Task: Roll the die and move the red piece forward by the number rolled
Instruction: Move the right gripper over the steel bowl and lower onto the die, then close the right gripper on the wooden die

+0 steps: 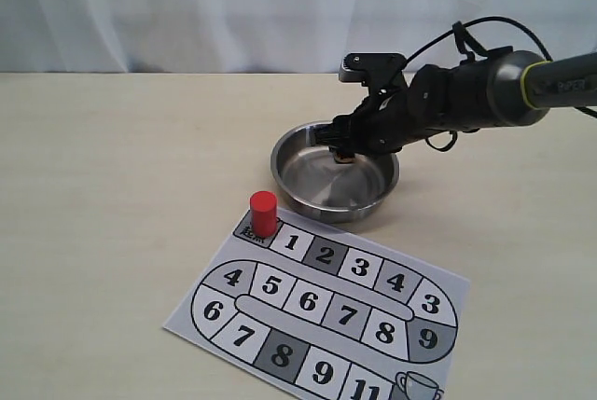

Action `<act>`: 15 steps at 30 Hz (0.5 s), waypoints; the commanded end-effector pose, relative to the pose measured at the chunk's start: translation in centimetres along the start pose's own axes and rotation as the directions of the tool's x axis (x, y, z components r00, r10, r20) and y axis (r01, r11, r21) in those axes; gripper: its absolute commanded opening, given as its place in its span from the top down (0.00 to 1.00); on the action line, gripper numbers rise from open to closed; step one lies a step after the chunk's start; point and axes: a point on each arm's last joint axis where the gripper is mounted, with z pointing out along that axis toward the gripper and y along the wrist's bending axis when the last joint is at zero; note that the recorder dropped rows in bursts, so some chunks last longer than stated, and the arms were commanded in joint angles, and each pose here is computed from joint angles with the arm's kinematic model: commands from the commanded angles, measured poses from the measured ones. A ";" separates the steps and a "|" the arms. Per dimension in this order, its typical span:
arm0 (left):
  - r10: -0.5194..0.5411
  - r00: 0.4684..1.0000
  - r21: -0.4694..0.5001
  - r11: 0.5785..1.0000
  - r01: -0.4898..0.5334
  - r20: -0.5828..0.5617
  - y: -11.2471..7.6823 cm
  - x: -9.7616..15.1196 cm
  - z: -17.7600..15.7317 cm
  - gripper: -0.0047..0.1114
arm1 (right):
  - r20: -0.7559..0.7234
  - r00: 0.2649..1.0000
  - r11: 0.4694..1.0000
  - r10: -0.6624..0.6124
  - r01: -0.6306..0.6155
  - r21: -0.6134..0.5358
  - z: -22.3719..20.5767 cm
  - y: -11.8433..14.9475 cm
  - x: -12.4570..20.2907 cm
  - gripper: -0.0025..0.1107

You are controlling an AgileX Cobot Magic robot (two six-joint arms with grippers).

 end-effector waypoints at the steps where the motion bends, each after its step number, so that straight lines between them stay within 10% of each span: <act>1: -0.003 1.000 0.008 1.000 0.003 0.013 -0.1 -0.3 0.0 0.96 | 0.054 0.999 1.000 0.004 -0.004 0.010 0.5 -0.1 -0.3 0.52; 15: -0.003 1.000 0.007 1.000 0.003 0.011 -0.1 -0.2 0.0 0.96 | 0.059 0.998 0.999 0.028 -0.029 0.025 2.5 -0.6 0.8 0.48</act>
